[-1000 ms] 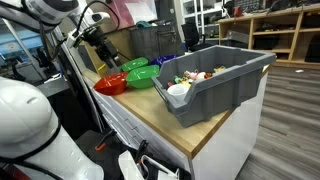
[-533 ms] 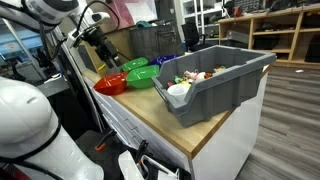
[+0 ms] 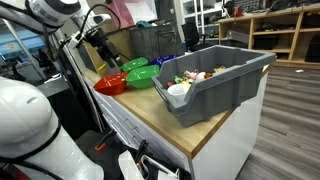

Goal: Put the red bowl in the left green bowl

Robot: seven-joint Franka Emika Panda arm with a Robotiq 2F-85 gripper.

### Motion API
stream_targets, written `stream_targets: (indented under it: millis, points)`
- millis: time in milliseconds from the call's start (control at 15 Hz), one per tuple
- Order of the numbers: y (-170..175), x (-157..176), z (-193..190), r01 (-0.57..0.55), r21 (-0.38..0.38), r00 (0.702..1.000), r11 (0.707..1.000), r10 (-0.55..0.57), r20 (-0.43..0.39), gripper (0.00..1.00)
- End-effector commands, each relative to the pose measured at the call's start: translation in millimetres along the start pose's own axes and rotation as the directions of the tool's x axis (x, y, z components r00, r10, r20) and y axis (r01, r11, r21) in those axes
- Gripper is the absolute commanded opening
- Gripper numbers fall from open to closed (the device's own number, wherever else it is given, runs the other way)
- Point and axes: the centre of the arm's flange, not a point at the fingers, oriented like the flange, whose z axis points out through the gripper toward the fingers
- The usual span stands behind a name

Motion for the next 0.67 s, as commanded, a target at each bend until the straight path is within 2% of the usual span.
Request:
stream_targets:
  millis: [0,600]
  points:
    - [-27,22,17,-0.042,0.029,0.999,0.999,0.042,0.001,1.0]
    - [-77,80,71,-0.06,0.142,0.996,0.988,0.05,0.075,1.0]
